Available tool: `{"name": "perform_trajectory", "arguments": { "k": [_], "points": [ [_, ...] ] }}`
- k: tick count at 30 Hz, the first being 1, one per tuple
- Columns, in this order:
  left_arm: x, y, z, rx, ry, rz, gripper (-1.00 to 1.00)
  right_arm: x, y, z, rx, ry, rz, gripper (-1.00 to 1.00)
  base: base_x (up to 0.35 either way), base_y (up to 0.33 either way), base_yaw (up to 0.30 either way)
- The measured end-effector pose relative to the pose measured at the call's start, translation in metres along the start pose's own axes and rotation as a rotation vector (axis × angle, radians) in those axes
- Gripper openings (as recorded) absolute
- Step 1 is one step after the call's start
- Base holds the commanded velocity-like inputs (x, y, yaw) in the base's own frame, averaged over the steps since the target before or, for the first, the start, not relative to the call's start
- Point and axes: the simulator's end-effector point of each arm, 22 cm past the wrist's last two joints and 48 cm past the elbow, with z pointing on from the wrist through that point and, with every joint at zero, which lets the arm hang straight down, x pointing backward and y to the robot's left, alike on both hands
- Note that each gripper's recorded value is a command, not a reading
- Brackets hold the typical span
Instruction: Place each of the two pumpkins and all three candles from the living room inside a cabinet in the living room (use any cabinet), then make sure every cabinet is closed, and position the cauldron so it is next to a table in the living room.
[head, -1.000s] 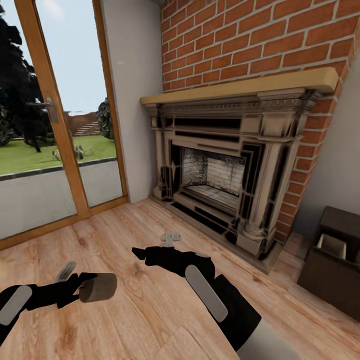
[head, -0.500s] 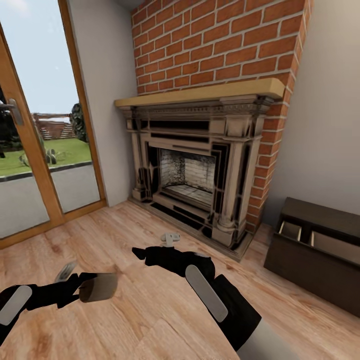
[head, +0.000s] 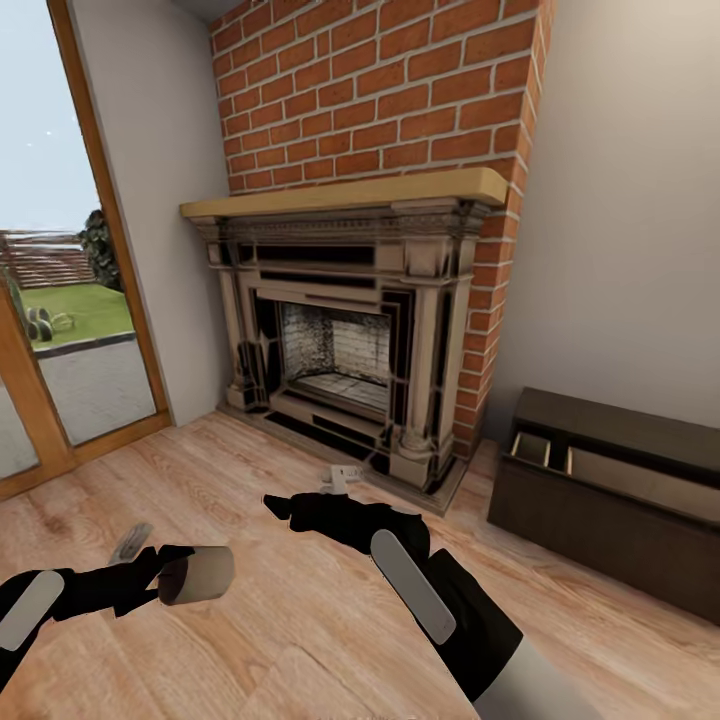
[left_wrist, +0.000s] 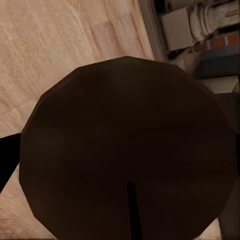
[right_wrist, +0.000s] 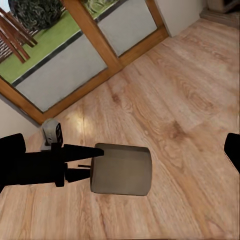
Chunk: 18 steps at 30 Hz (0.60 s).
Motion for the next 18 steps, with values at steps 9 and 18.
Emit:
{"name": "perform_trajectory", "arguments": {
  "k": [9,18],
  "points": [
    [-0.0010,-0.0023,-0.0019,0.002,-0.004,0.005,-1.00,-0.0027,0.0028,-0.0017,-0.002,-0.005,-0.005,1.00,-0.217,-0.205,-0.250],
    [-0.0022,-0.0047,-0.0043,0.004,-0.009,0.010,-1.00,-0.0052,0.0058,-0.0036,-0.003,-0.010,-0.011,1.00,-0.103,-0.289,-0.250]
  ]
}}
